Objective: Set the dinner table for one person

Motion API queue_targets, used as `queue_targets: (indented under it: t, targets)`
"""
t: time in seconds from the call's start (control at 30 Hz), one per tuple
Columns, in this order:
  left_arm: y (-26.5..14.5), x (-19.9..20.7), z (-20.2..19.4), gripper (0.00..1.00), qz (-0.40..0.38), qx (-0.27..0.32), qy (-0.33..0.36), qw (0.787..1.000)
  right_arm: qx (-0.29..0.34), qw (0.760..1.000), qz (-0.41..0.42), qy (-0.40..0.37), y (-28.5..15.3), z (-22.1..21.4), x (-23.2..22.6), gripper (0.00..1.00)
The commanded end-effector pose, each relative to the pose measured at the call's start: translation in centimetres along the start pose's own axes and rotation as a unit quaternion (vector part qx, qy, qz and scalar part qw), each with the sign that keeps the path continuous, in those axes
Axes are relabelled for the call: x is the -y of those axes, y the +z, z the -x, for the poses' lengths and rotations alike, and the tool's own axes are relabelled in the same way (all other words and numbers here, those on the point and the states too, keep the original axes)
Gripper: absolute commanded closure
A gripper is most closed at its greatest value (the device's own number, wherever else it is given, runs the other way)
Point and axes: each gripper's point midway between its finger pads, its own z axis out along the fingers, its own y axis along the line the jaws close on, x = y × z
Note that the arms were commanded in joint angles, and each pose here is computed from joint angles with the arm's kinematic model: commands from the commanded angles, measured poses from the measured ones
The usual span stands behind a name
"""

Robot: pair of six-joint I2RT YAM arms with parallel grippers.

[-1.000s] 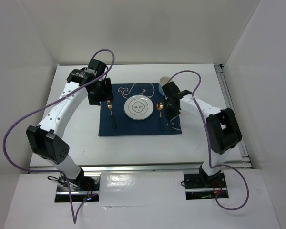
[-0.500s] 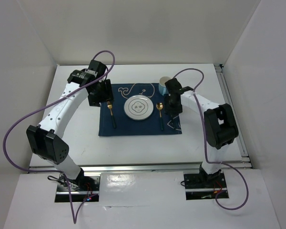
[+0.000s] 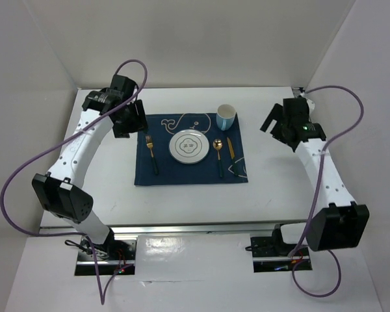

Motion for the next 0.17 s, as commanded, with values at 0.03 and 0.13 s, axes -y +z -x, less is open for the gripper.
queue_targets:
  t: [0.03, 0.13]
  targets:
    - [-2.2, -1.0, 1.5, 0.24, 0.002, 0.036, 0.005, 0.999, 0.011, 0.999, -0.011, 0.049, -1.9, -0.7, 2.2, 0.01]
    - [-2.5, -1.4, 1.8, 0.24, -0.003, 0.038, -0.005, 0.999, 0.02, 0.998, -0.008, 0.052, -2.6, -1.0, 3.1, 0.01]
